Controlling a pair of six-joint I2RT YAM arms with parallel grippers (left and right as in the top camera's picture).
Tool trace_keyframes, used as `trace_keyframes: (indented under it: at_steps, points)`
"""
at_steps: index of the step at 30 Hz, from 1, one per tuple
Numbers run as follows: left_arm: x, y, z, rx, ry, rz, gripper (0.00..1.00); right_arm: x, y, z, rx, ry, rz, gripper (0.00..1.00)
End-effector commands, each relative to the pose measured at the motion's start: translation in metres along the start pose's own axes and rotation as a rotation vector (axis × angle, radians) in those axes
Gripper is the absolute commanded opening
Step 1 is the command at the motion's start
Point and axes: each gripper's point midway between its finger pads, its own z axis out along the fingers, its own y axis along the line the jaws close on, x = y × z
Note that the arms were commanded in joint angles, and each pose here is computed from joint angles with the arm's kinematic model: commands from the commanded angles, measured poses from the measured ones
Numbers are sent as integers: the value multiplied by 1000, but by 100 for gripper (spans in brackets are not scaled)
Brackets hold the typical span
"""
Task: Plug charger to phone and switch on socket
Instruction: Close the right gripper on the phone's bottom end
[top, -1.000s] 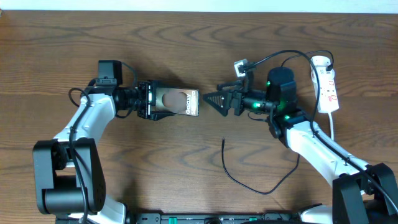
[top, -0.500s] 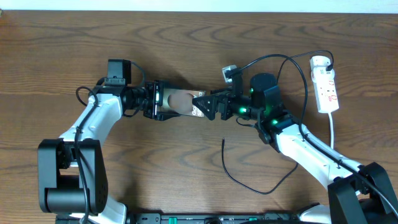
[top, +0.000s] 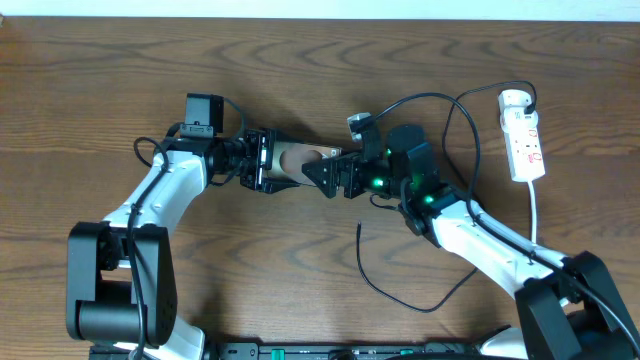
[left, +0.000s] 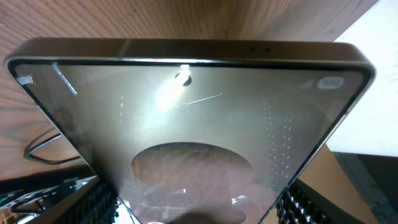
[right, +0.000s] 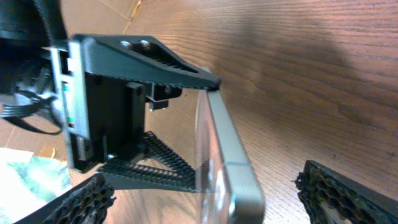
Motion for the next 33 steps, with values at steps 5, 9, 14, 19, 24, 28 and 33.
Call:
trace_keyframes:
  at_steps: [5,9,14,19,24,28,33]
  points:
    - [16,-10,-4,22,48,17,7,-3,6,7,-12,-9,-1,87]
    - [20,-10,-4,22,67,19,7,-4,7,7,-11,-16,-5,71]
    - [20,-10,-4,24,68,21,7,-5,8,7,-14,-18,0,56]
    - [23,-11,-2,25,74,32,7,-6,8,7,-15,-21,-1,51]
    - [27,-15,4,31,77,48,7,-6,8,7,-15,-21,-2,46]
    - [27,-15,4,30,77,49,7,-6,8,7,-15,-22,-2,38]
    - [28,-15,5,28,76,51,7,-6,8,7,-15,-22,-3,28]
